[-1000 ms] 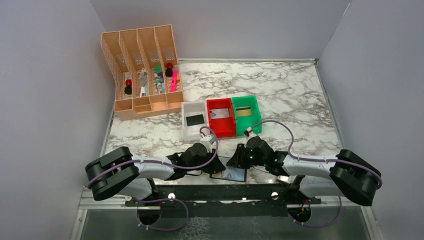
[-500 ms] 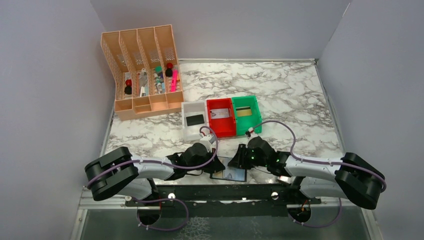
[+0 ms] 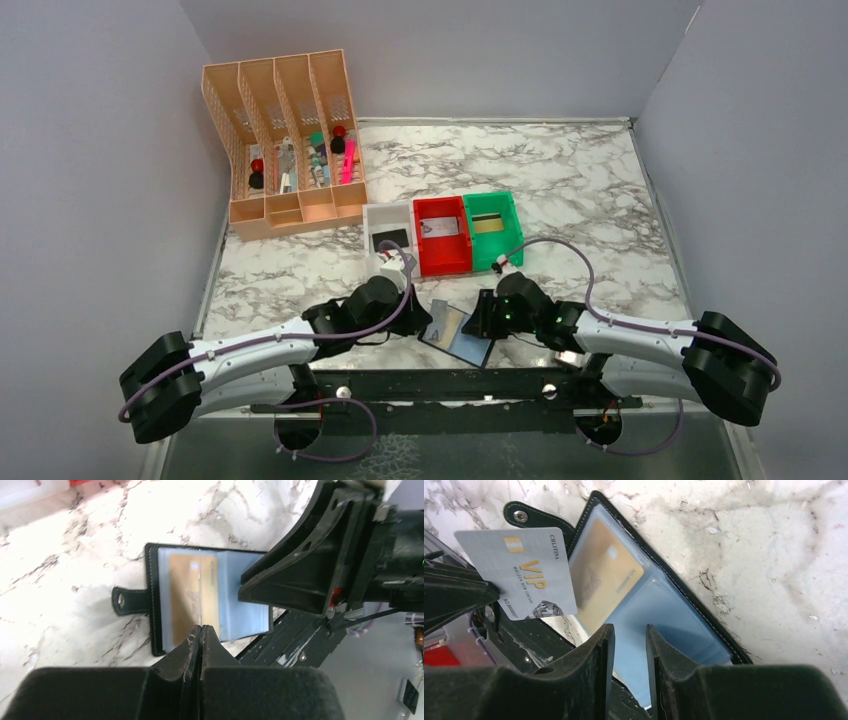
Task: Take the credit cards out of the card holder
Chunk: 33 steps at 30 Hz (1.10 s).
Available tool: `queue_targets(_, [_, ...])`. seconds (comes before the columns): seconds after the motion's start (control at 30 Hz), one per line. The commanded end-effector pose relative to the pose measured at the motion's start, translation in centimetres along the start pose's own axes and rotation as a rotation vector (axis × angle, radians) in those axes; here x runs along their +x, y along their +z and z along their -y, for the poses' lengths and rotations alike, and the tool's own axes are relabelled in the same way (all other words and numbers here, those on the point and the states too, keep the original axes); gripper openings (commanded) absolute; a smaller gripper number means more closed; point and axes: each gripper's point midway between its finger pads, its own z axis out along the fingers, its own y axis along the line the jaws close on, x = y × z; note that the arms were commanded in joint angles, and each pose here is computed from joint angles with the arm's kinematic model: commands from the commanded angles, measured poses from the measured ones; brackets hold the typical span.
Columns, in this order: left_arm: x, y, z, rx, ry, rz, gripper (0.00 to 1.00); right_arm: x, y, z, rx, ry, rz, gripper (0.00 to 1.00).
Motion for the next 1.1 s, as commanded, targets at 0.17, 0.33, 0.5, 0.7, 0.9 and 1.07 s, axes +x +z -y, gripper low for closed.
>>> queue_targets(0.17, [-1.3, -2.2, -0.3, -0.013, 0.027, 0.062, 0.00, -2.5, -0.1, -5.3, -0.190, -0.107, 0.048, 0.40])
queue_targets(0.33, [-1.7, -2.7, 1.3, 0.081, 0.017, 0.088, 0.00, -3.4, 0.0, -7.8, -0.308, -0.158, 0.077, 0.53])
queue_targets(0.5, [-2.4, -3.0, 1.9, 0.133, 0.007, 0.106, 0.00, -4.4, -1.3, -10.8, -0.446, -0.228, 0.115, 0.59])
queue_targets(0.7, [-3.7, -3.7, 3.1, 0.240, -0.015, 0.144, 0.00, -4.9, -1.5, -10.3, -0.451, -0.200, 0.122, 0.62])
queue_targets(0.9, [-4.1, -4.2, 4.2, 0.323, -0.015, 0.147, 0.00, -5.2, -1.8, -10.4, -0.517, -0.166, 0.110, 0.64])
queue_targets(1.07, [-4.0, -4.7, 4.6, 0.367, -0.024, 0.152, 0.00, -5.8, -2.6, -10.7, -0.589, -0.156, 0.112, 0.60])
